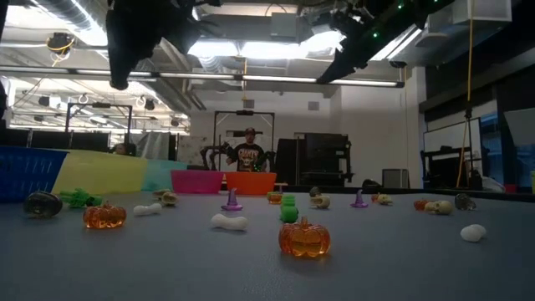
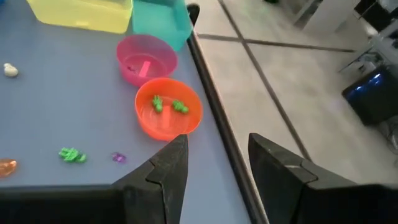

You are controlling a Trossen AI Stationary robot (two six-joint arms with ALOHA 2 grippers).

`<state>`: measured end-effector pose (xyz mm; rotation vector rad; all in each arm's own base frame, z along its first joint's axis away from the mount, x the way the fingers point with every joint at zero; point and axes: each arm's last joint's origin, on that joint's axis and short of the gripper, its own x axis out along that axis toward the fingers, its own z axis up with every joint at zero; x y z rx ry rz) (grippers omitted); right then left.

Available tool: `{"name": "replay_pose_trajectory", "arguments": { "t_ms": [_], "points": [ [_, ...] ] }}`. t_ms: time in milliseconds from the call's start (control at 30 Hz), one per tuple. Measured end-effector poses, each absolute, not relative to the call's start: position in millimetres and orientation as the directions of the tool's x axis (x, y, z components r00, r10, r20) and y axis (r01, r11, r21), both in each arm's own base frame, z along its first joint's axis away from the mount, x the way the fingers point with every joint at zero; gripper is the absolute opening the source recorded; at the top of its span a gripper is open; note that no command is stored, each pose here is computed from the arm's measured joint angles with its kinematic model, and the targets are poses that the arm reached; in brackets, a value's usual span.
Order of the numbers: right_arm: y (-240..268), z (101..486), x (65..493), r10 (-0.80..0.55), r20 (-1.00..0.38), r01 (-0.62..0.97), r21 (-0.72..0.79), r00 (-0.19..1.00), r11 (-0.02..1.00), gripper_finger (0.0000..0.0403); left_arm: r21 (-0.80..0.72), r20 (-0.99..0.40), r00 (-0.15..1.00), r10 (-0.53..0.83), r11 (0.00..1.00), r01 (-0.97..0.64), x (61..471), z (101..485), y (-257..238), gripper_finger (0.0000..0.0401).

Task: Sort Halloween decoration
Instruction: Put the black skull toy into the green bin

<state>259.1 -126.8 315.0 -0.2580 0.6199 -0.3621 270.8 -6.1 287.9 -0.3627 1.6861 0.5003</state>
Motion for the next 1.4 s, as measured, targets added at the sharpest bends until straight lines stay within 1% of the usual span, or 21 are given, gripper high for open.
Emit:
{"name": "replay_pose_trajectory", "arguments": {
  "t_ms": [200, 400, 600, 733, 900, 1167, 1267, 1400],
  "points": [
    [-126, 311, 257, -0.393, -0.556, 0.268, -0.296, 0.732, 0.917, 0.0168, 0.1, -0.991, -0.123, 0.047, 0.872, -0.479, 254, 300, -33, 0.0072],
    [-126, 311, 258, -0.395, -0.551, 0.27, -0.296, 0.735, 0.916, 0.0168, 0.086, -0.995, -0.089, 0.046, 0.854, -0.513, 214, 304, -47, 0.0072],
    [-126, 311, 258, -0.395, -0.552, 0.287, -0.275, 0.735, 0.918, 0.0168, 0.021, -0.995, -0.095, -0.04, 0.824, -0.567, 166, 297, -50, 0.0072],
    [-126, 311, 258, -0.394, -0.555, 0.319, -0.231, 0.733, 0.919, 0.0168, -0.018, -0.992, -0.089, -0.091, 0.792, -0.61, 147, 289, -51, 0.0072],
    [-126, 310, 258, -0.393, -0.556, 0.355, -0.181, 0.732, 0.917, 0.0168, -0.041, -0.992, -0.069, -0.109, 0.774, -0.632, 140, 278, -53, 0.0072],
    [-126, 310, 258, -0.393, -0.556, 0.365, -0.167, 0.732, 0.916, 0.0168, -0.012, -0.989, -0.108, -0.104, 0.772, -0.635, 139, 261, -53, 0.0073],
    [-126, 311, 258, -0.394, -0.555, 0.365, -0.167, 0.733, 0.916, 0.0168, -0.006, -0.985, -0.128, -0.113, 0.771, -0.636, 137, 257, -53, 0.0083],
    [-126, 311, 258, -0.394, -0.555, 0.365, -0.168, 0.733, 0.916, 0.0168, 0.003, -0.984, -0.138, -0.11, 0.771, -0.636, 136, 255, -52, 0.0107]
  ]
}}
